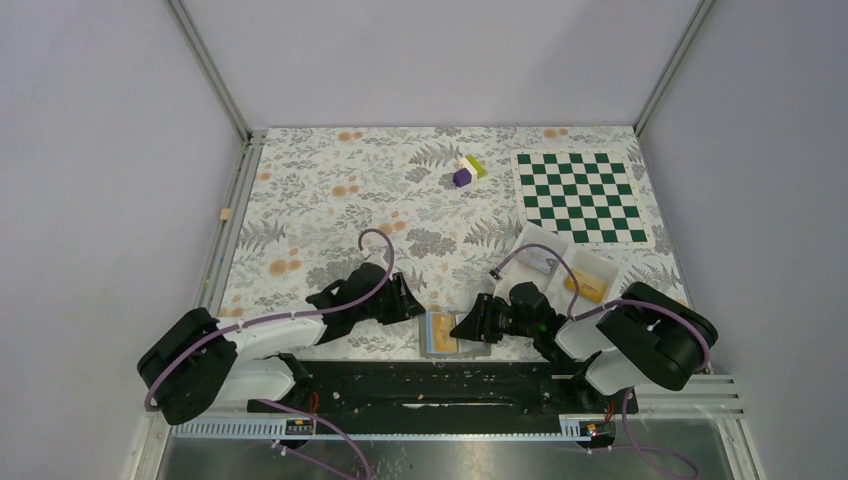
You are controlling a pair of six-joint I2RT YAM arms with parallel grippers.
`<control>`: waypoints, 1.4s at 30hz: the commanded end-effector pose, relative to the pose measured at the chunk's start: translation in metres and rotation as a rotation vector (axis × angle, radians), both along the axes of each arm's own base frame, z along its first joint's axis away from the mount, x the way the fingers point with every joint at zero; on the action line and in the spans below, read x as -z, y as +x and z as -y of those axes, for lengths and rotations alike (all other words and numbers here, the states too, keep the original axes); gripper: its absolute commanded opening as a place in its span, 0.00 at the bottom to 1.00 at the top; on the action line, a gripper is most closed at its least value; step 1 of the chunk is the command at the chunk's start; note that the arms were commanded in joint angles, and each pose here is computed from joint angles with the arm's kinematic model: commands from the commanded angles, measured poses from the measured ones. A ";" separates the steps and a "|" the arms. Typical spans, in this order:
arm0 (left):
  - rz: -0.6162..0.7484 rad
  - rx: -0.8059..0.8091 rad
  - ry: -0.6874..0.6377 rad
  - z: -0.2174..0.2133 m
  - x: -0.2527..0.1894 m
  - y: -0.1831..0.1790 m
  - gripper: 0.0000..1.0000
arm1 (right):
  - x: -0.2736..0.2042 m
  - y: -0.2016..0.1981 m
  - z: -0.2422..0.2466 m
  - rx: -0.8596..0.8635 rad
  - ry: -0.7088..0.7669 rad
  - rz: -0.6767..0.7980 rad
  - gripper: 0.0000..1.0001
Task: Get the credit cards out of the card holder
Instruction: Remove the credit card from the card holder.
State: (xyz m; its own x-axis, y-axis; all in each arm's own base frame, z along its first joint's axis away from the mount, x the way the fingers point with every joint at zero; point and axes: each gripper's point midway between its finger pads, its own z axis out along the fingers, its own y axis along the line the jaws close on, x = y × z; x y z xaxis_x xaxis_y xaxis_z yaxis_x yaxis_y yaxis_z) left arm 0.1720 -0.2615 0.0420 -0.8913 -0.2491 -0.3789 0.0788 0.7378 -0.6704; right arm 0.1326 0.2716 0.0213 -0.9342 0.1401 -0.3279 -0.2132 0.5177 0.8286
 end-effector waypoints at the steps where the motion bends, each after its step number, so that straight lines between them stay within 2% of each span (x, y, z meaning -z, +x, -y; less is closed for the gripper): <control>1: 0.039 -0.035 0.114 -0.015 -0.015 0.011 0.35 | 0.001 0.013 0.001 0.045 -0.019 0.025 0.38; 5: 0.088 -0.030 0.082 -0.013 -0.038 0.011 0.34 | 0.002 0.012 0.002 0.048 -0.017 0.017 0.37; 9: 0.097 0.084 -0.090 0.017 -0.063 -0.001 0.32 | 0.000 0.013 0.001 0.054 -0.002 0.014 0.37; 12: 0.060 0.141 -0.176 0.034 -0.062 -0.012 0.28 | 0.000 0.013 0.001 0.058 -0.002 0.014 0.37; 22: -0.050 0.130 -0.074 0.026 0.002 -0.020 0.16 | -0.006 0.010 -0.004 0.047 0.054 -0.002 0.32; 37: -0.053 0.116 -0.066 0.020 0.012 -0.023 0.16 | -0.006 0.011 -0.010 0.039 0.090 -0.030 0.30; 39: -0.054 0.115 -0.063 0.020 0.013 -0.023 0.16 | -0.006 0.011 -0.010 0.042 0.096 -0.039 0.25; 42: -0.051 0.103 -0.040 0.017 0.015 -0.021 0.15 | -0.006 0.012 -0.008 0.060 0.105 -0.043 0.07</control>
State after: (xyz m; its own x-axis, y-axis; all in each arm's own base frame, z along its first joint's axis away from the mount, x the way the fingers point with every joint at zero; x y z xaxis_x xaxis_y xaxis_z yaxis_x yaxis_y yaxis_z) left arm 0.1477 -0.2774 0.0265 -0.9385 -0.1619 -0.3050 0.1079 0.7015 -0.7045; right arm 0.1387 0.2769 0.0158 -0.9442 0.1961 -0.2645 -0.1408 0.4859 0.8626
